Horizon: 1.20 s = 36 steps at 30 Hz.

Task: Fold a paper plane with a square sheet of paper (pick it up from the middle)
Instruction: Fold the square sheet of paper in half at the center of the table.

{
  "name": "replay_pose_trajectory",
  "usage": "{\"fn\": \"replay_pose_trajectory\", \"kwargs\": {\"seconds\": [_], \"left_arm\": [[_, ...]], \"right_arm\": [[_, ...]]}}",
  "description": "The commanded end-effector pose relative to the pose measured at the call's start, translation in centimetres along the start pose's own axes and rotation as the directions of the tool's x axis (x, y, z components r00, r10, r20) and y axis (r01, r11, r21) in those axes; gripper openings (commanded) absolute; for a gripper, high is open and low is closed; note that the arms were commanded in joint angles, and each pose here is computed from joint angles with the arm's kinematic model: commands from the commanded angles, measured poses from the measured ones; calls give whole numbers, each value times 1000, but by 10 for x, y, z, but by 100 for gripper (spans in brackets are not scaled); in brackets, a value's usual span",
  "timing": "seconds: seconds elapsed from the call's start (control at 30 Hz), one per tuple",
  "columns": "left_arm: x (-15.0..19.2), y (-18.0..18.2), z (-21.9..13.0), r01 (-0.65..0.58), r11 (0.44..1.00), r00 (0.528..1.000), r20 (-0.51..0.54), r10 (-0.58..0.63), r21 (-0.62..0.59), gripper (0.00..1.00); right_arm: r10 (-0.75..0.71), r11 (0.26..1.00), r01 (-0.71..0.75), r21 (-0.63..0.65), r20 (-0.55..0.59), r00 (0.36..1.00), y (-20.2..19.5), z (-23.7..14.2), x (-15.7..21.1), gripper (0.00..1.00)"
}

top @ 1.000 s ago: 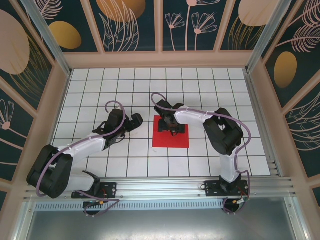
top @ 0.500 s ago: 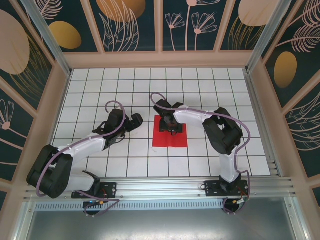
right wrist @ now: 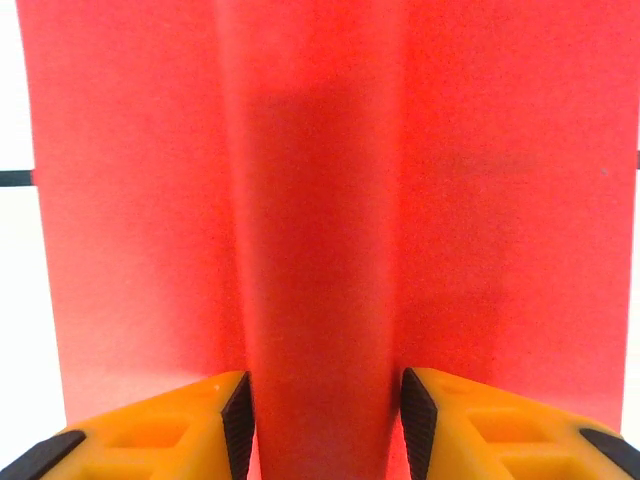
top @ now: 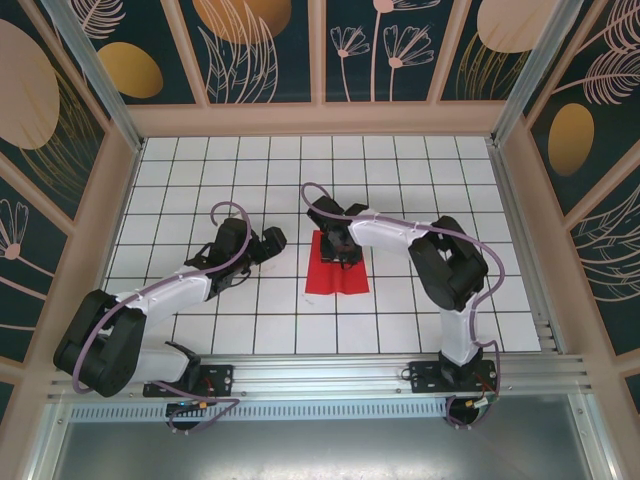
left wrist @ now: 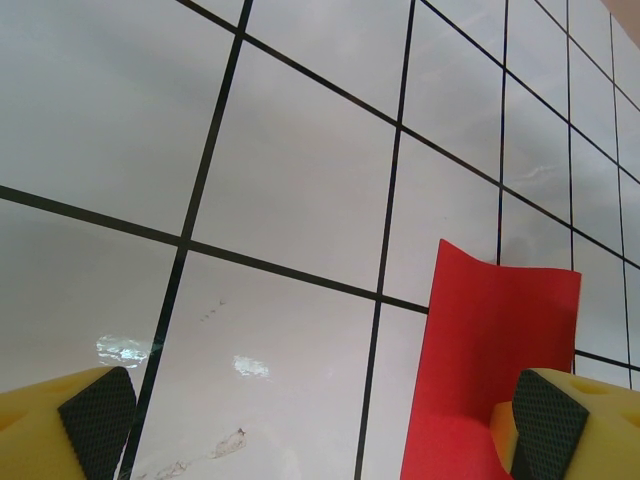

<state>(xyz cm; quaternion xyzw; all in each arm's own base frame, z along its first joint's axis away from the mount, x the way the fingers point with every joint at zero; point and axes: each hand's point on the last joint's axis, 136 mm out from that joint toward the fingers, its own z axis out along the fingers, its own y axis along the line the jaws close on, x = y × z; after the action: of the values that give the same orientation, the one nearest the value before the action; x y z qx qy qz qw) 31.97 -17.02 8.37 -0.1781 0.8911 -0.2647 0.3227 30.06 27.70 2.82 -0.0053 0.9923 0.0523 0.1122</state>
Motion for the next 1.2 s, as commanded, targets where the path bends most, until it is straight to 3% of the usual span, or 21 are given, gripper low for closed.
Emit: {"fn": "replay_pose_trajectory", "kwargs": {"seconds": [0.0, 0.17, 0.37, 0.5, 0.7, 0.93, 1.17], "left_arm": [[-9, -11, -2, -14, 999, 1000, 17, 13, 33, 98], [-11, -13, -3, -16, 999, 1000, 22, 15, 37, 98], [-12, -17, -4, -18, 998, 1000, 18, 18, 52, 98], [-11, -21, -5, -19, 998, 1000, 11, 18, 67, 98], [-9, -34, -5, -25, 991, 1000, -11, 27, 132, 98], [-2, -54, -2, -22, 973, 997, -65, 38, 230, 96], [5, -63, 1, -13, 962, 994, -104, 43, 273, 92]], "right_arm": [[5, 995, 0, -96, 44, 999, 16, -30, -12, 45], [12, 971, 3, -241, 62, 998, 35, -50, -18, 41], [36, 874, -1, -486, 62, 997, 58, -79, -24, 42], [59, 815, -23, -580, 43, 997, 59, -82, -25, 43], [121, 805, -110, -583, -21, 992, 36, -53, -20, 43], [156, 849, -159, -504, -48, 987, 6, -24, -11, 46], [169, 878, -177, -444, -56, 984, -17, -13, -3, 59]]}}
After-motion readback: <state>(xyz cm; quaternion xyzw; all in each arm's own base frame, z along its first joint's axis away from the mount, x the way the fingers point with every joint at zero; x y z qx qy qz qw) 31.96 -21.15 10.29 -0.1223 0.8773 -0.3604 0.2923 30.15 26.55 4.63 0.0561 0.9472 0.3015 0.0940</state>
